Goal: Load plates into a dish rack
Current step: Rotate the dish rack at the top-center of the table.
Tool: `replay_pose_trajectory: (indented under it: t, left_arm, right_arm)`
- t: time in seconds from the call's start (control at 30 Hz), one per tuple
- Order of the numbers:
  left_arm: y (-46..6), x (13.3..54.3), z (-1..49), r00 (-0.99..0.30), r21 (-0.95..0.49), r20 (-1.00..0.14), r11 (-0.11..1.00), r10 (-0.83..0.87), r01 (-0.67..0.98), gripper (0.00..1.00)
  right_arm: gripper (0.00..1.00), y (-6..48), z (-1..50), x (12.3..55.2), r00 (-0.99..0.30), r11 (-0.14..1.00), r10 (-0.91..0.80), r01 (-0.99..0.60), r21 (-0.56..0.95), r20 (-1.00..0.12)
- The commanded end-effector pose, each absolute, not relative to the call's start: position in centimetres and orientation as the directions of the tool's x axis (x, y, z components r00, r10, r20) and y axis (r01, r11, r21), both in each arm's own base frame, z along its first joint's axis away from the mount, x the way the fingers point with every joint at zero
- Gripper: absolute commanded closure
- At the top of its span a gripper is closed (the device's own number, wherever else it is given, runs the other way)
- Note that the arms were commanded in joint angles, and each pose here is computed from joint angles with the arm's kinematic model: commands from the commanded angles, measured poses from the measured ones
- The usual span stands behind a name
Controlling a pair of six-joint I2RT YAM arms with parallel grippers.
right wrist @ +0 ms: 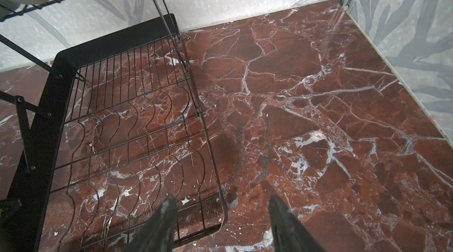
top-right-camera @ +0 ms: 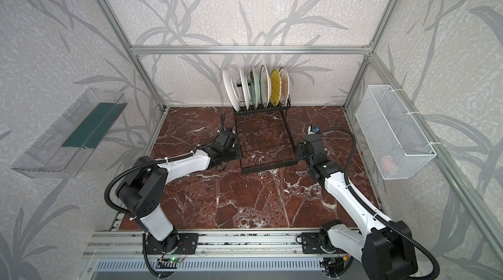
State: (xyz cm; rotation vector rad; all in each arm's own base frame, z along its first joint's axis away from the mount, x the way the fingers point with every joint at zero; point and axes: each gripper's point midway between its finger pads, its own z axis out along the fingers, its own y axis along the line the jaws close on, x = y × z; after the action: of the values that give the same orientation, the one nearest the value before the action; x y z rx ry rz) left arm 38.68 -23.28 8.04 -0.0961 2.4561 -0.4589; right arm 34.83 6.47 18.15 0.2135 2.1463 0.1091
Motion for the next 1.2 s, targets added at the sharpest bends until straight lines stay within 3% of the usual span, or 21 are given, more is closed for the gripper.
replay_pose_trajectory:
  t: [0.0, 0.77, 1.17]
  left_arm:
    - [-19.7, 37.2, 7.1, -0.826, -0.235, -0.547, 0.972, -0.139, -0.008, 0.86]
    - [-15.6, 37.7, 7.5, -0.850, -0.121, -0.524, 0.983, 0.052, 0.135, 0.92]
    - [-17.4, 38.3, 7.9, -0.852, -0.199, -0.522, 0.965, 0.042, 0.169, 0.89]
  right_arm:
    - [0.40, 5.9, 18.3, 34.4, -0.534, 0.979, 0.203, 0.128, 0.159, -0.821]
    - [0.40, 6.2, 18.0, 34.5, -0.542, 0.978, 0.209, 0.123, 0.169, -0.814]
    - [0.40, 6.1, 18.1, 34.5, -0.540, 0.978, 0.208, 0.125, 0.167, -0.816]
